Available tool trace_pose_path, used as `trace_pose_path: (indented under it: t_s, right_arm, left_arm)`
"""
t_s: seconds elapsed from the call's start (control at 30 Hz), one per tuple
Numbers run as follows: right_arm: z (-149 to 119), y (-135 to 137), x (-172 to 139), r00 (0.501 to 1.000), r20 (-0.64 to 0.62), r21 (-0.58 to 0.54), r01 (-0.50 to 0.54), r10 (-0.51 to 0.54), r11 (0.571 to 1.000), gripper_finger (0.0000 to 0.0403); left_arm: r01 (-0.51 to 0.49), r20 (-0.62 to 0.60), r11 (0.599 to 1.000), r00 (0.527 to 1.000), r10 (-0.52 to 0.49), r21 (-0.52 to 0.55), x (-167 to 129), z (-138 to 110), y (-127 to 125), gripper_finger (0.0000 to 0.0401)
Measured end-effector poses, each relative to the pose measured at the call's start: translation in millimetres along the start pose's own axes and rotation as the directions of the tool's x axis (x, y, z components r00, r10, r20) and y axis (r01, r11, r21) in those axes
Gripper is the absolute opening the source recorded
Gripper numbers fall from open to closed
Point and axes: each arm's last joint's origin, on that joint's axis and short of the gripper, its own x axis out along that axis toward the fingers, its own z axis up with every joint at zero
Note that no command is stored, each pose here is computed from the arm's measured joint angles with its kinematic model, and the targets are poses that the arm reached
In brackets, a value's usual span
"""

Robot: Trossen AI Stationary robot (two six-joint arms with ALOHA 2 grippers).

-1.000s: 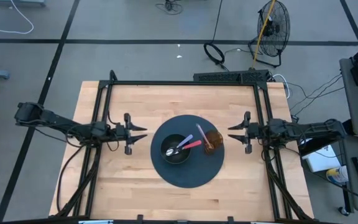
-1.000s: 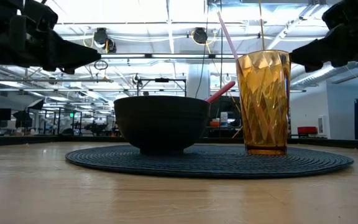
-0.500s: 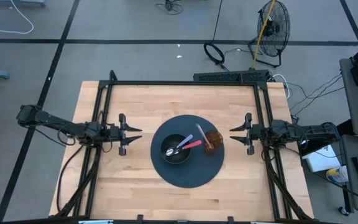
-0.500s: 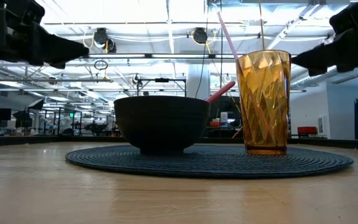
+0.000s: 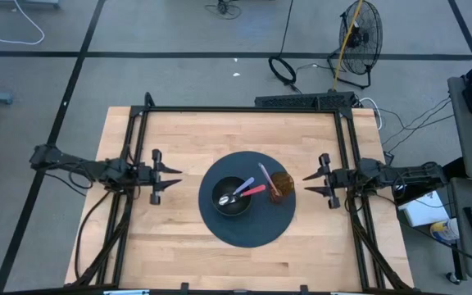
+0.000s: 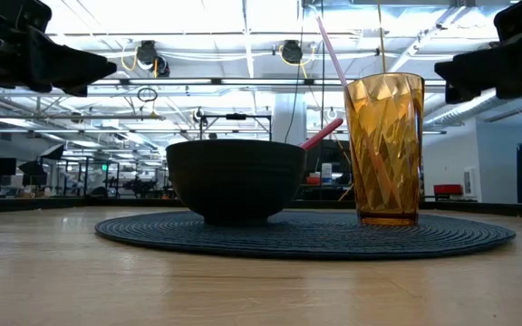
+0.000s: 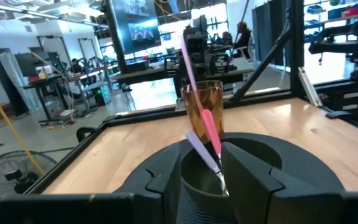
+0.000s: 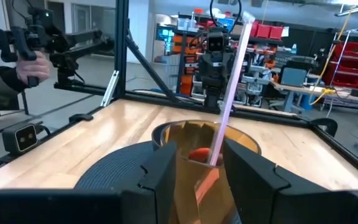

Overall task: Pick & Place Utensil
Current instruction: Return to Home Position

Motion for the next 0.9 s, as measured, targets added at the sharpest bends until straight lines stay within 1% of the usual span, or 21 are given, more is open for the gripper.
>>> trace_pose_path:
  t_s: [0.27,0.5,0.73,0.9]
  right_arm:
    - [0.5,0.0,0.0,1.0,0.007,-0.006,-0.002,0.002,1.0,0.013]
    - [2.1,-0.1,0.0,1.0,0.024,-0.017,-0.003,0.003,1.0,0.013]
    - [2.9,-0.2,0.3,1.0,0.031,-0.066,-0.001,0.003,0.998,0.013]
    - [2.8,0.0,0.3,0.999,0.032,-0.073,-0.005,0.008,0.997,0.013]
  left_arm:
    - [0.006,-0.003,1.0,1.0,-0.006,-0.004,-7.7,-1.3,1.5,0.0122]
    - [0.053,0.025,0.999,0.998,-0.053,0.011,-11.1,0.1,1.1,0.0122]
    - [0.064,-0.003,0.998,0.998,-0.064,0.02,-11.2,-2.7,0.4,0.0122]
    - [0.143,0.016,0.988,0.989,-0.144,0.051,-11.6,-0.6,-1.6,0.0122]
